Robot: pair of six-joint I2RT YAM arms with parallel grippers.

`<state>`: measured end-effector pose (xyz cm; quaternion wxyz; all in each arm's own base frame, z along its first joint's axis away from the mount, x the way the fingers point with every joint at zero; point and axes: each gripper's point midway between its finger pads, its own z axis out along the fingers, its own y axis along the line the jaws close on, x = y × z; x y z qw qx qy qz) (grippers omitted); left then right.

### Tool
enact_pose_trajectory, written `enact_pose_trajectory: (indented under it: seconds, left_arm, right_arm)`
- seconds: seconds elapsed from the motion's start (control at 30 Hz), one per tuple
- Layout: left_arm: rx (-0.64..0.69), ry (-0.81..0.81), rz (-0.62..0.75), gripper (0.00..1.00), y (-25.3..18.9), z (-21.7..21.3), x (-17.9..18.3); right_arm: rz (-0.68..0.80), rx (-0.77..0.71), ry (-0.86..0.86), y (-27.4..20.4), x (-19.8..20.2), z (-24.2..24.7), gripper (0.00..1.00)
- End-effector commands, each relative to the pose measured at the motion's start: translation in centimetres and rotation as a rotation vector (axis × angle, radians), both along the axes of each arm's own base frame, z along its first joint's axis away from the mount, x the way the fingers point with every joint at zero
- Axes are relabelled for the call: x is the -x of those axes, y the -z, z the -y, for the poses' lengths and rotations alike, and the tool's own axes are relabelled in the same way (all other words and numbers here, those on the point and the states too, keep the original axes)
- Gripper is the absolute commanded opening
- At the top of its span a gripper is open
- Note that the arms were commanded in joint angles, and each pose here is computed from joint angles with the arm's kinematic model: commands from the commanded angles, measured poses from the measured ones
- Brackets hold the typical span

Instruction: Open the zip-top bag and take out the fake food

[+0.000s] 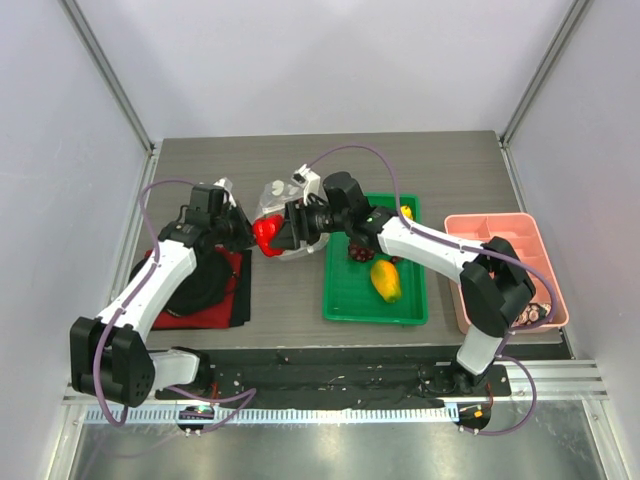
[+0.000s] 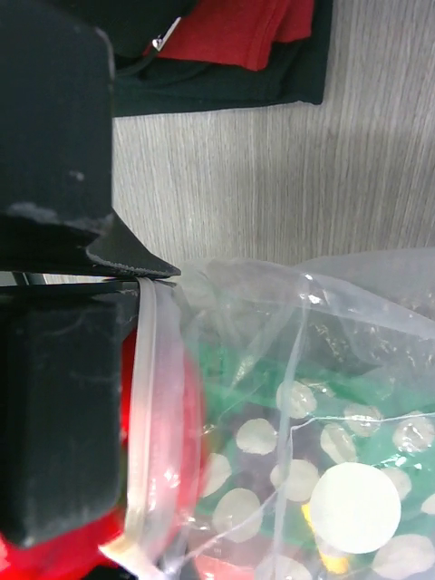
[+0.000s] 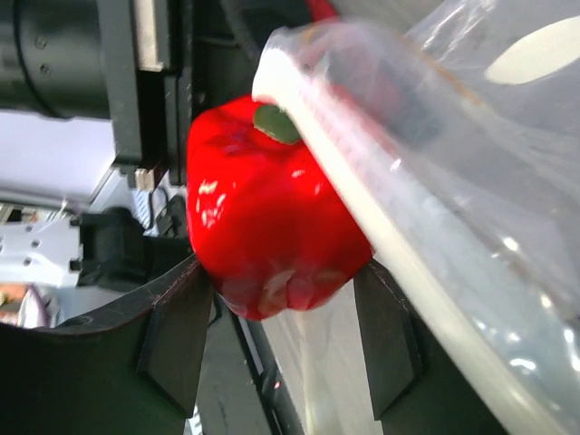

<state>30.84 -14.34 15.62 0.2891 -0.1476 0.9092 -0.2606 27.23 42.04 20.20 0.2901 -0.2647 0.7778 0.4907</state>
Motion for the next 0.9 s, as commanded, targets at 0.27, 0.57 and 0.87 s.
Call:
enact_pose_trajectory:
  seconds: [0.27, 0.57, 0.87]
  left_arm:
    - [0.104, 0.003, 0.113, 0.00, -3.2, 1.5, -2.5]
    - [0.110, -0.099, 0.094, 0.00, -2.5, 0.6, -2.9]
    - [0.231, -0.003, 0.046, 0.00, -2.5, 3.8, -3.0]
  right_arm:
    - [0.155, -0.299, -0.216, -10.0, 5.2, -1.6, 0.02]
    - [0.221, -0.161, 0.129, -10.9, -0.8, 0.2, 0.01]
    - [0.202, -0.088, 0.230, -6.7, -4.9, -1.3, 0.08]
